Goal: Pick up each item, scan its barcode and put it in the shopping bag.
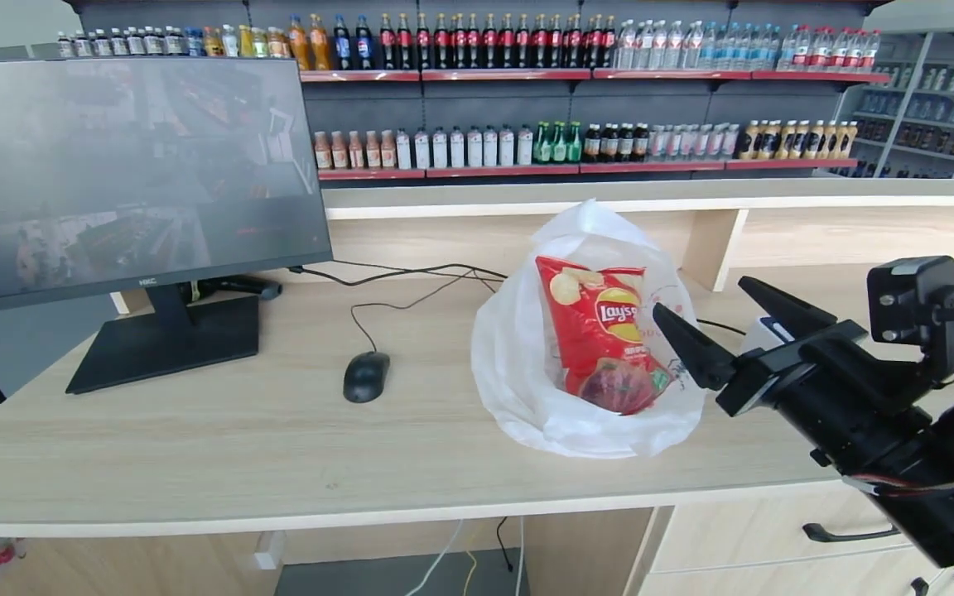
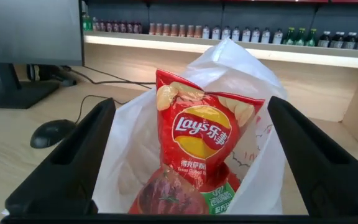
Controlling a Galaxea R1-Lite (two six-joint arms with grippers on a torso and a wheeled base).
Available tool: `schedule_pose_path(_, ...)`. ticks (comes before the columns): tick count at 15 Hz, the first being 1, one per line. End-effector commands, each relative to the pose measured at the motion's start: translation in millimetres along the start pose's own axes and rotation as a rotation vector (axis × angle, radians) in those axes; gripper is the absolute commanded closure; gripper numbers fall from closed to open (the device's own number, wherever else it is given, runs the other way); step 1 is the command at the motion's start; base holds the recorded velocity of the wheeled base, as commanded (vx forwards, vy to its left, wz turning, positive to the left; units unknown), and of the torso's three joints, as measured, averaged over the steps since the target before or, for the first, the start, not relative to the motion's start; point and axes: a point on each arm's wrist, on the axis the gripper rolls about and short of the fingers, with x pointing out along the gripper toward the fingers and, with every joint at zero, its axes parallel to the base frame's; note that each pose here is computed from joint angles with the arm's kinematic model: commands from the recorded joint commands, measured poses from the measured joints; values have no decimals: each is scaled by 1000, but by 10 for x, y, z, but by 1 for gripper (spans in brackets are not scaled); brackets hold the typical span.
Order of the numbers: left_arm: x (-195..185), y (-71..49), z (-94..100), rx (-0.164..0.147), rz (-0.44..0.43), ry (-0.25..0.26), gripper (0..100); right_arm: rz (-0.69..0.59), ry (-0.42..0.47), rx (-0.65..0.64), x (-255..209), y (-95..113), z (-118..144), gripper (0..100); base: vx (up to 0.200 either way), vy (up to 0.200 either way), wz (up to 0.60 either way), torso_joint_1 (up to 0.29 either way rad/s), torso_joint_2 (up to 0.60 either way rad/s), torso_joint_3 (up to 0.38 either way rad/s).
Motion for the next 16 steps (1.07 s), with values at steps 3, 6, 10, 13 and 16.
schedule_pose_path(3,-1,0,2,-2,2,-1,0,-23,-3,-6,-83,-64,34,0,0,-200,0,12,6,4)
schedule_pose_path(6,-1,0,2,0,2,-1,0,-25,-6,-6,-78,-67,39,0,0,-200,0,2,2,4)
schedule_pose_path(10,-1,0,2,0,2,-1,0,-28,-5,-7,-80,-74,36,0,0,-200,0,4,2,2)
schedule_pose_path(13,-1,0,2,-2,2,-1,0,-28,-5,-7,-84,-75,37,0,0,-200,0,-1,2,1)
schedule_pose_path(16,-1,0,2,-2,2,-1,0,-28,-11,-6,-91,-76,53,0,0,-200,0,4,7,1)
